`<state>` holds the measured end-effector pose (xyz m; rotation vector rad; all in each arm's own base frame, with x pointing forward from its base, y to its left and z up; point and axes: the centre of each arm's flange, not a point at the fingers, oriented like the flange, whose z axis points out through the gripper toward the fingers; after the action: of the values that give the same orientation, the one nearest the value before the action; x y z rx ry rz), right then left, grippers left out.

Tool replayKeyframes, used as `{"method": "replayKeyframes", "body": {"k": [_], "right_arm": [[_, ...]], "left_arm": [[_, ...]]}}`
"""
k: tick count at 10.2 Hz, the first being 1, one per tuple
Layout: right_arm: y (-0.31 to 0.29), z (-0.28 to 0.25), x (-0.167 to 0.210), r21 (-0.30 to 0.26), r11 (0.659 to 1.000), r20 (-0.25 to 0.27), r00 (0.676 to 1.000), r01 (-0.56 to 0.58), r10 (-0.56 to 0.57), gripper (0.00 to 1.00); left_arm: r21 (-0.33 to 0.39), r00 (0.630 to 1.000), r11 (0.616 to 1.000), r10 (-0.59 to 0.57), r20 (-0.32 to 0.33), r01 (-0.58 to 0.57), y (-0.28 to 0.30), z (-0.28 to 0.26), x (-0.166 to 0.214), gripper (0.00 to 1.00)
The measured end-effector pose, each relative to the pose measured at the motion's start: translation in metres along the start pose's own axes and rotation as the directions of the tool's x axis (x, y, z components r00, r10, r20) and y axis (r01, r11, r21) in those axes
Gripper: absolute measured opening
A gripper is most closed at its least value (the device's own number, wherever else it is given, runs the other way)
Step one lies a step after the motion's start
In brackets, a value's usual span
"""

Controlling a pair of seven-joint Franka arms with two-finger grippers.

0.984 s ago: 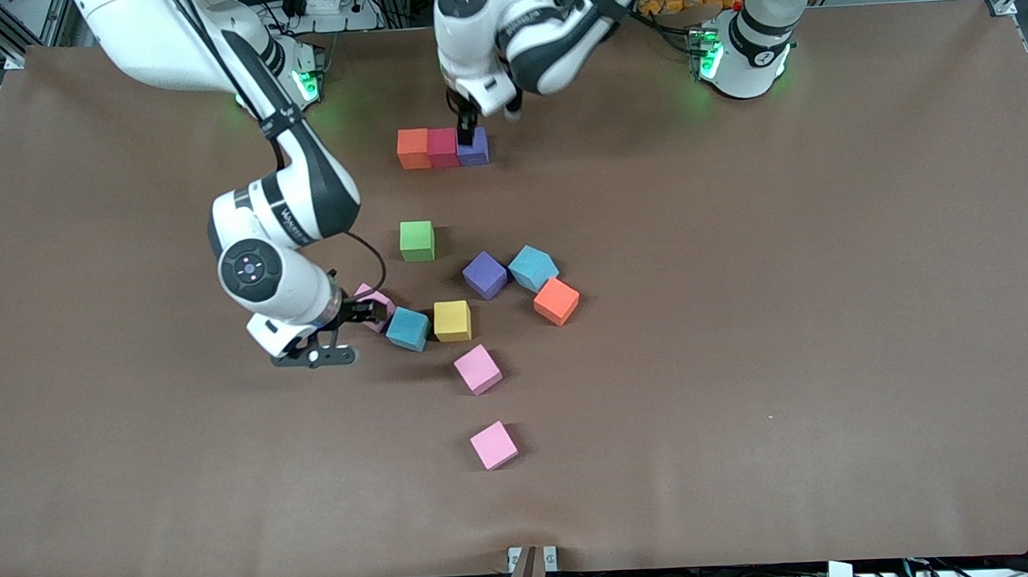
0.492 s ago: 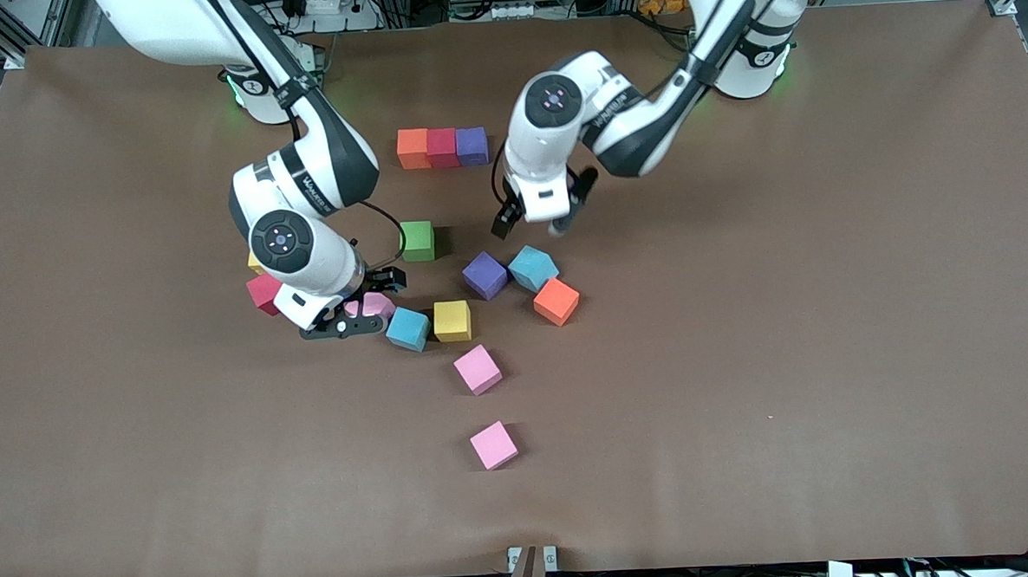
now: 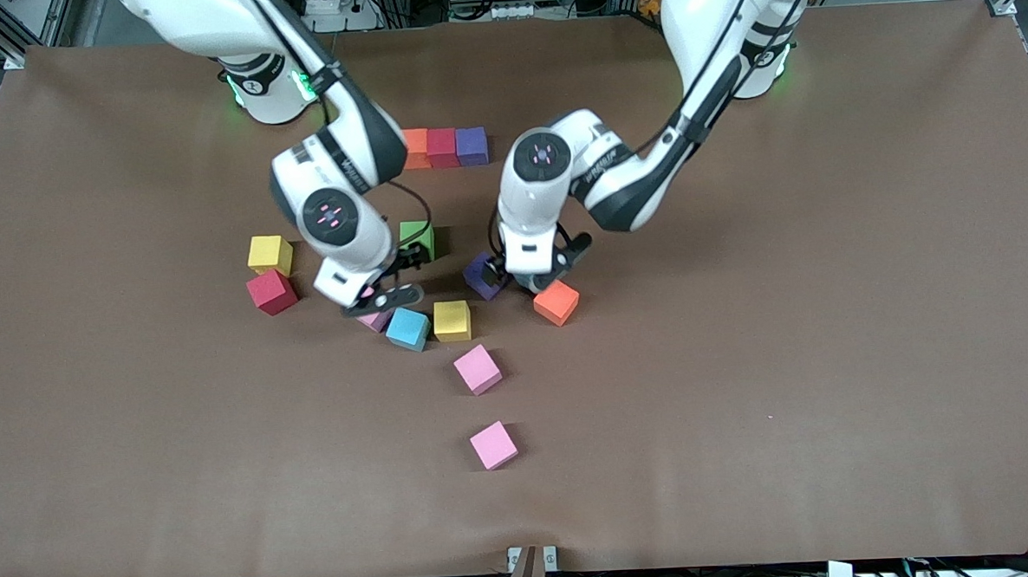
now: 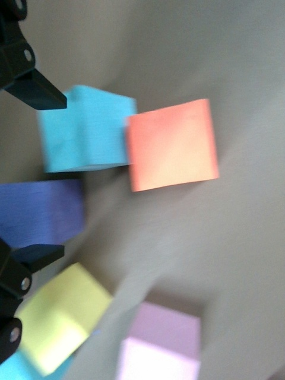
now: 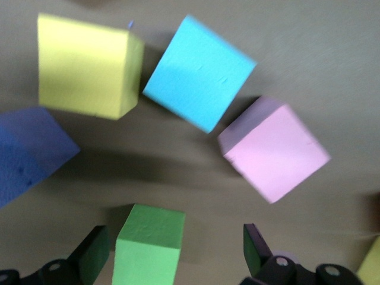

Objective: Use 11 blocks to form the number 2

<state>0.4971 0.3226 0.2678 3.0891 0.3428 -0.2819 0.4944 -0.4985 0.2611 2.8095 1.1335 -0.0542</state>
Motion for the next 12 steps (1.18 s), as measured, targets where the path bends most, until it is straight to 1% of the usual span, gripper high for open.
{"method": "replayKeyframes", "body": {"k": [2,4,5,9,12], "right_arm": [[-0.016,0.019,-0.024,-0.003,1.000,-0.006,1.000,0.013,-0.013,1.00],[-0.016,0.038,-0.040,0.005,1.000,-0.033,0.999,0.015,-0.015,1.00],[-0.012,0.048,-0.045,0.006,1.000,-0.038,0.999,0.008,-0.007,1.00],[-0.015,0.057,-0.055,0.009,0.998,-0.033,0.997,-0.065,0.065,1.00],[-0.018,0.057,-0.056,0.012,0.997,-0.036,0.997,-0.074,0.074,1.00]], "left_arm": [[0.013,1.000,1.000,-0.016,-0.024,0.016,-0.002,0.009,0.027,1.00],[0.029,1.000,0.999,-0.019,-0.025,0.019,-0.004,0.020,0.030,1.00],[0.038,1.000,0.999,-0.020,-0.023,0.020,-0.006,0.026,0.030,1.00],[0.088,0.995,0.991,-0.098,-0.029,0.100,-0.023,0.046,0.043,1.00],[0.091,0.991,0.987,-0.128,-0.026,0.130,-0.024,0.047,0.035,1.00]]}}
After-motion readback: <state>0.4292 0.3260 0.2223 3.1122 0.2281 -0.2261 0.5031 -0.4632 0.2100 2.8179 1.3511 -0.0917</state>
